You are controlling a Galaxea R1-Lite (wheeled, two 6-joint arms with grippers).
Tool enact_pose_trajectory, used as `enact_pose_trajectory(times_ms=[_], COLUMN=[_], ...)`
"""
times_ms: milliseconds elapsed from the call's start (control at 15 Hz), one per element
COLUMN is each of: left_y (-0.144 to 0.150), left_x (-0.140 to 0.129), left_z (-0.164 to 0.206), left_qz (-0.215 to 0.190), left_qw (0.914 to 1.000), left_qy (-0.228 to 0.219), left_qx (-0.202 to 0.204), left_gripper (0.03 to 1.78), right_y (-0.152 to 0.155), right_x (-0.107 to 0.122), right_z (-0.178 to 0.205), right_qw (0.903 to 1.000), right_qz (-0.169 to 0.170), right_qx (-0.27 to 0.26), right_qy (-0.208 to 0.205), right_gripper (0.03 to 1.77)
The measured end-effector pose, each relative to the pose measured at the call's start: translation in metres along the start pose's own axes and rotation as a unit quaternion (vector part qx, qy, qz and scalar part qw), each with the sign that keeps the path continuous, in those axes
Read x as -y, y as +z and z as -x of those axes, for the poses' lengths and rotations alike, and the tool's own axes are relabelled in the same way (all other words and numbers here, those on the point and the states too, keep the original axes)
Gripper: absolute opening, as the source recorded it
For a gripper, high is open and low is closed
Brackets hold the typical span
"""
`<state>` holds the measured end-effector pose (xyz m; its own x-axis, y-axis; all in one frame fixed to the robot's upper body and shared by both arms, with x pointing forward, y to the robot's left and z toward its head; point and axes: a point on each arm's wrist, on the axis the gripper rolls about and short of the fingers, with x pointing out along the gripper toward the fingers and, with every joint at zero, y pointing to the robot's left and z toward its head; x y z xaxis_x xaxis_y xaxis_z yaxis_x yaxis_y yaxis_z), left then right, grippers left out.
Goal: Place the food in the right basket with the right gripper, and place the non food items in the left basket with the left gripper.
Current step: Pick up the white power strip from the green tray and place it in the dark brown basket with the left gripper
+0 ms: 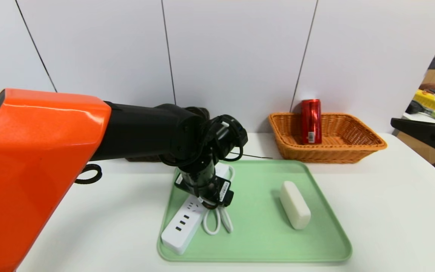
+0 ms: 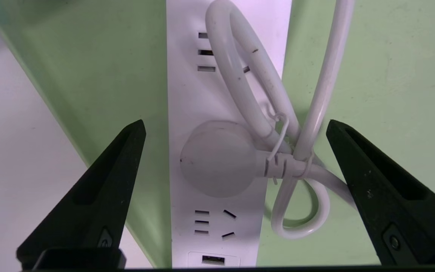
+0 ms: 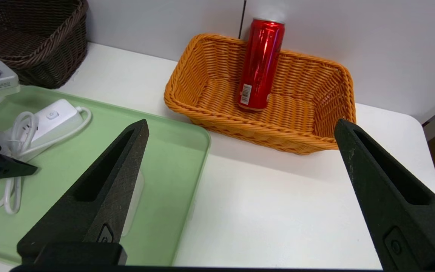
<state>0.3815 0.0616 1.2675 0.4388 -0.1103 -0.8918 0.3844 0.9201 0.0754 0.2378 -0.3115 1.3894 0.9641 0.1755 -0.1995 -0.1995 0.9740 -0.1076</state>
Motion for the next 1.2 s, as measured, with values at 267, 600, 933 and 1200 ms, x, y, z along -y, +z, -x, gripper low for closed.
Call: enact_pose_trajectory(times_ms=[267, 600, 933, 1200], left_y=[0.0, 0.001, 0.001, 0.0], left_x=[0.001, 0.002, 0.002, 0.002], left_z=[-0.003, -0.007, -0.009, -0.008], left_qz=[0.0, 0.004, 0.004, 0.003], left_qw=[1.0, 1.0, 1.0, 1.0], left_qy=[0.001, 0.002, 0.003, 0.002], left_qx=[-0.003, -0.002, -0.004, -0.004], left_gripper=[1.69, 1.39, 1.01, 0.97], right_y=[-0.001, -0.002, -0.003, -0.002], right_x=[0.0, -0.001, -0.001, -0.001], right_z=[0.003, 0.007, 0.011, 0.012], right_qw=[1.0, 1.0, 0.9999, 0.9998], right_qz=[0.0, 0.001, 0.002, 0.001], right_qx=[0.003, 0.005, 0.01, 0.014], right_qy=[0.004, 0.006, 0.011, 0.013], right_gripper=[1.69, 1.69, 1.69, 1.69])
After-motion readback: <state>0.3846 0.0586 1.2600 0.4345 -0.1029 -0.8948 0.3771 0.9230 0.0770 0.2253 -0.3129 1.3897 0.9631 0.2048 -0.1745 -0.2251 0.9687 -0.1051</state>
